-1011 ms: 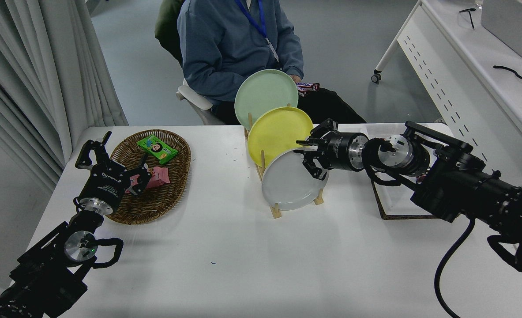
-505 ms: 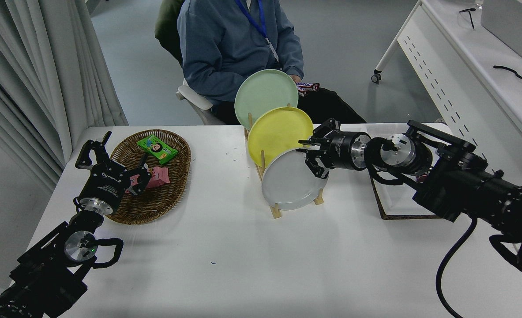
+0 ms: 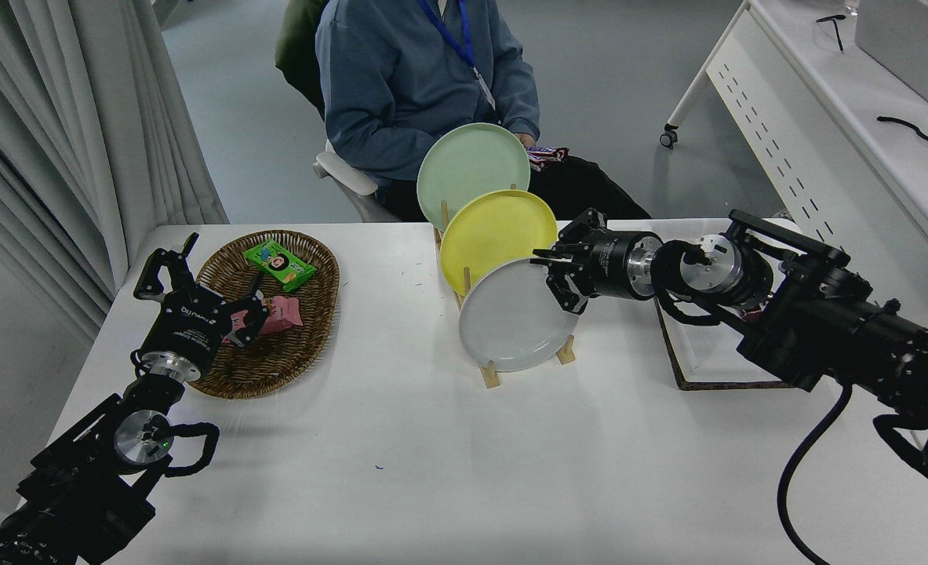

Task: Place the plate on the table

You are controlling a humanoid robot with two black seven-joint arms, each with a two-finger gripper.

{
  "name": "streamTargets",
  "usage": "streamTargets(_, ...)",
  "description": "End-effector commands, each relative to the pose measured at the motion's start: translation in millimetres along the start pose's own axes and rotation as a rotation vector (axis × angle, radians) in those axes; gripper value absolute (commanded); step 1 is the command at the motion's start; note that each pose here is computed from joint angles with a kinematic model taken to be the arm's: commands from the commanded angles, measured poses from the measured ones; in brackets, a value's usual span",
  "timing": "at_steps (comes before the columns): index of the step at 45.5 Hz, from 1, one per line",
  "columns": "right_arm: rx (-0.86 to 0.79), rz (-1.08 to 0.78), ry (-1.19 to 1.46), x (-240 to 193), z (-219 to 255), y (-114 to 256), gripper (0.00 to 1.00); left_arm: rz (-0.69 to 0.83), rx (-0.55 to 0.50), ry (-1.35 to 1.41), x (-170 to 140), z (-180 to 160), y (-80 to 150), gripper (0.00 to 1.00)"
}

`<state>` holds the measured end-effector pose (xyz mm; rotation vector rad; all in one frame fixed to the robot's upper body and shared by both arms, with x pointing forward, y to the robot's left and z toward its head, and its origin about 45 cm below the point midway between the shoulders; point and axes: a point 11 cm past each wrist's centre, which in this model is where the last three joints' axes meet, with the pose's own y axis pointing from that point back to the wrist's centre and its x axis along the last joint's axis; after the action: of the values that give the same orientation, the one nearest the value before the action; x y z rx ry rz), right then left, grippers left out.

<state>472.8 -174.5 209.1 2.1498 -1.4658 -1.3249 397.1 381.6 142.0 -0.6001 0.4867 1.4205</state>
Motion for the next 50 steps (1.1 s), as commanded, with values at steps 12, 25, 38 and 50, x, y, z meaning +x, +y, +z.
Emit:
streamTargets(12, 0.077, -0.025, 0.041, -10.3, -47.8, 31.2, 0.00, 0.001, 0.000, 0.000, 0.4, 0.0, 0.2, 1.00)
streamTargets(25, 0.188, -0.089, 0.093, -55.0, -122.3, 92.3, 0.00, 0.000, 0.000, 0.000, -0.1, 0.0, 0.0, 1.00)
streamTargets(38, 0.178, -0.134, -0.014, -101.4, -138.7, 118.4, 0.00, 0.000, 0.000, 0.000, -0.1, 0.0, 0.0, 1.00)
streamTargets(50, 0.067, -0.122, -0.179, -119.8, -114.1, 107.1, 0.00, 0.001, 0.000, -0.001, 0.1, 0.0, 0.0, 1.00)
